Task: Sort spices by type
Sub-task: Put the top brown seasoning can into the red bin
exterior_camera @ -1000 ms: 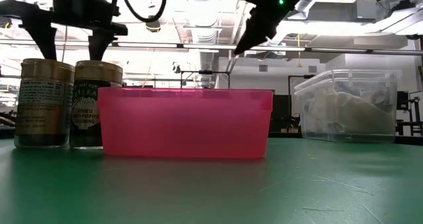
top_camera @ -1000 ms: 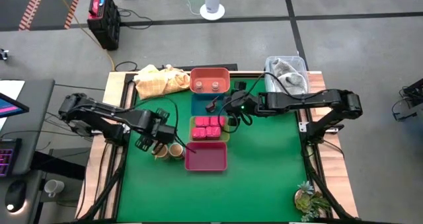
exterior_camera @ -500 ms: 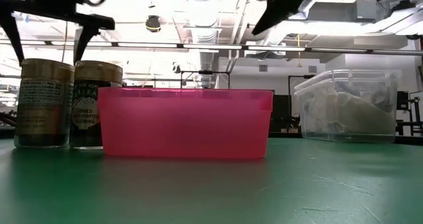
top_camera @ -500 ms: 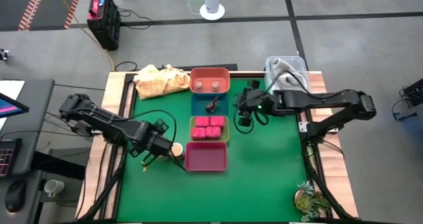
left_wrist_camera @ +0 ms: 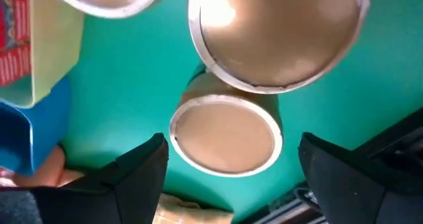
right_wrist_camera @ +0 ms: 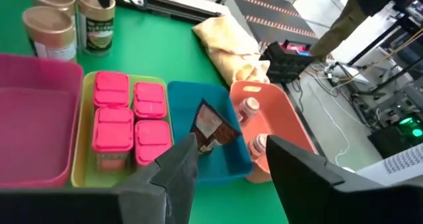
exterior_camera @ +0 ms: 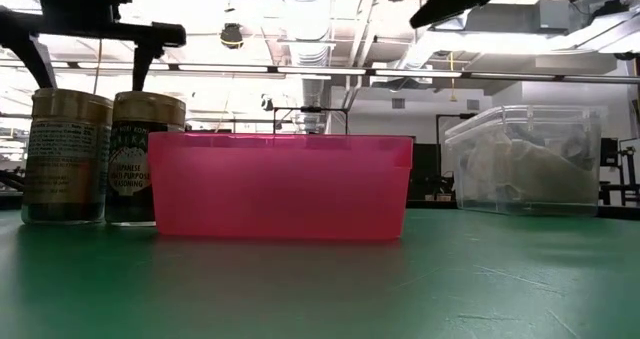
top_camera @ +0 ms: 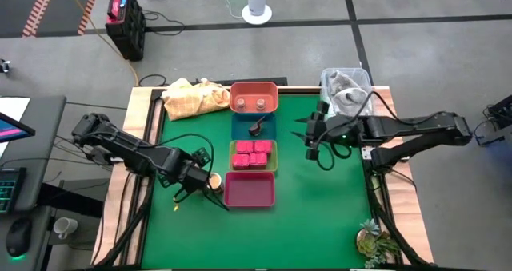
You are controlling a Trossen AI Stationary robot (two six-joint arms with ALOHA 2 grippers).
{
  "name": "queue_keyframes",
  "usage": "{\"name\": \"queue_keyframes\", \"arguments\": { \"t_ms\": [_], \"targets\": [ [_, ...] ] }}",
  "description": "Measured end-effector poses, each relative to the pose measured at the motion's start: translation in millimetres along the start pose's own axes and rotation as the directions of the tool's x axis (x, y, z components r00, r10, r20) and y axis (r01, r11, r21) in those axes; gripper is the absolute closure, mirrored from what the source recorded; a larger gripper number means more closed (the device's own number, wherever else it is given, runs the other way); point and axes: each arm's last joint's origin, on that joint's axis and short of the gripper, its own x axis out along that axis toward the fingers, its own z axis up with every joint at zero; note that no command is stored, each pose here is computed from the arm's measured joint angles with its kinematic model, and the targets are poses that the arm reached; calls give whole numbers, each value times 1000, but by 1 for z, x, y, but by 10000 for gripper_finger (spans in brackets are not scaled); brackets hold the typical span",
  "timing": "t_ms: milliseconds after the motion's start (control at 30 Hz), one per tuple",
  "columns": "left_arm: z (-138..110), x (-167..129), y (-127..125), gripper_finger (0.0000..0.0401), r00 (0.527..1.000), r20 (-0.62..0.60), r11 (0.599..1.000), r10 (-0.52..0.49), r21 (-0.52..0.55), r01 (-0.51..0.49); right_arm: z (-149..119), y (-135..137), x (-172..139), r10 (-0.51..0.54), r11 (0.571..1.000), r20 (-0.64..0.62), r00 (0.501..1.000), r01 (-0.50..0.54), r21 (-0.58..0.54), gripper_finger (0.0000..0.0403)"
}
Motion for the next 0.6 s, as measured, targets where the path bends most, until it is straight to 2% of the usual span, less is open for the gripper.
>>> {"name": "queue_keyframes", "arguments": {
  "t_ms": [167, 400, 600],
  "targets": [
    [0, 1, 6, 76, 999, 26, 998, 19, 67, -21, -2, -2, -8, 0, 1000, 20, 1000, 0, 20, 190],
    [-7, 6, 14, 76, 997, 66, 999, -48, 18, 47, -2, -2, -8, 0, 1000, 23, 1000, 0, 21, 190],
    [-12, 9, 21, 76, 996, 74, 998, -49, -22, 51, -2, -2, -8, 0, 1000, 23, 1000, 0, 21, 190]
  ]
}}
